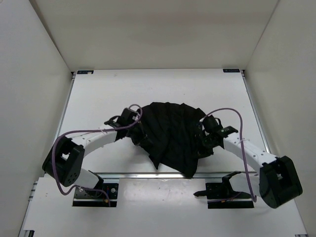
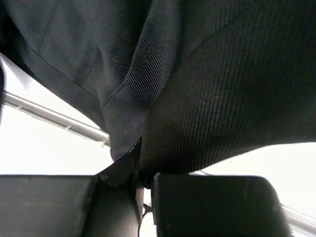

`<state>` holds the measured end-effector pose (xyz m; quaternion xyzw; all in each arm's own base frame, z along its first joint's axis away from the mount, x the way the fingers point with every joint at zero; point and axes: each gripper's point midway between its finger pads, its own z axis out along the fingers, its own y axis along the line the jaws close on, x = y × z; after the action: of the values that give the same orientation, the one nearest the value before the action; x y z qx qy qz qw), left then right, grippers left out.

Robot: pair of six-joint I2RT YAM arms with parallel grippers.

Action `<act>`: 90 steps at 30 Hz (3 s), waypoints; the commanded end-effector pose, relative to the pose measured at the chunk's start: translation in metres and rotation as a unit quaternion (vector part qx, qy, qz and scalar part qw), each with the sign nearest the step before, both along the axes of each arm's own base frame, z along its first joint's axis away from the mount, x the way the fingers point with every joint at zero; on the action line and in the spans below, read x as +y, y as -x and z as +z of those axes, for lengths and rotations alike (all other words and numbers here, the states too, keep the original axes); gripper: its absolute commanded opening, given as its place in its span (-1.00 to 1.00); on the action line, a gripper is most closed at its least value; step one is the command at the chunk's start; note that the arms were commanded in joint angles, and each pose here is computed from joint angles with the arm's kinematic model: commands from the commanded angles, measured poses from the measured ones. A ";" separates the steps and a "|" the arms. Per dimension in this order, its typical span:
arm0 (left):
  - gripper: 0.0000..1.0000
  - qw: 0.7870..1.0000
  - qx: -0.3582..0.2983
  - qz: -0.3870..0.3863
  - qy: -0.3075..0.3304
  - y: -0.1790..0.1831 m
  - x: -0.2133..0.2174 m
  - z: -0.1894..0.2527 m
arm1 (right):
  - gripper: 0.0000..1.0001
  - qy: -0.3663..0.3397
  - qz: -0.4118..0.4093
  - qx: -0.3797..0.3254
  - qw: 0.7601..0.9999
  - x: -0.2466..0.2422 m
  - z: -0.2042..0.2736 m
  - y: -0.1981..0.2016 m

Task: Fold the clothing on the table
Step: Flatten the skirt out

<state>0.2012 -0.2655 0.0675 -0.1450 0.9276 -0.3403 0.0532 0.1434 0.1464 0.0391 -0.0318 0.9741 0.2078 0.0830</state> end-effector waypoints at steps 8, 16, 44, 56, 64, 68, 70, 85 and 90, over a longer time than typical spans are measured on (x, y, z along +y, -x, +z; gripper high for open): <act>-1.00 0.983 -0.161 0.079 0.034 -0.191 0.067 0.192 | -1.00 -0.048 0.004 -0.239 0.970 0.019 0.221 -0.207; -0.16 0.989 -0.114 0.011 0.093 -0.084 -0.002 0.127 | -1.00 -0.067 -0.001 -0.198 0.978 0.027 0.168 -0.185; 0.08 0.998 -0.048 0.036 -0.023 -0.040 0.054 0.033 | -1.00 -0.132 0.008 -0.121 0.984 0.033 0.115 -0.115; 0.13 0.981 -0.008 0.009 -0.196 -0.036 0.092 -0.033 | -1.00 -0.062 -0.002 -0.084 0.995 0.009 0.059 -0.086; 0.13 0.986 -0.013 0.008 -0.167 -0.033 0.092 -0.018 | 0.61 0.123 -0.054 -0.051 0.990 -0.061 0.040 -0.071; 0.13 0.985 -0.026 0.018 -0.168 -0.039 0.098 -0.011 | 0.73 0.091 -0.070 -0.059 0.992 -0.058 0.048 -0.055; 0.14 0.984 -0.033 0.021 -0.177 -0.043 0.099 -0.014 | 0.73 0.069 -0.068 -0.043 0.994 -0.050 0.039 -0.041; 0.07 0.972 0.000 -0.011 -0.235 -0.039 0.092 -0.054 | 0.41 -0.031 -0.085 0.004 0.996 -0.009 -0.014 -0.014; -0.58 0.973 0.022 -0.027 -0.227 -0.024 0.087 -0.069 | -0.53 -0.046 -0.073 0.005 0.996 0.004 -0.016 -0.017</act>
<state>0.2345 -0.1756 0.0133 -0.1241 0.9826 -0.1208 0.0673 0.1521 0.1383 0.0231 0.0512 0.9701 0.2231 0.0805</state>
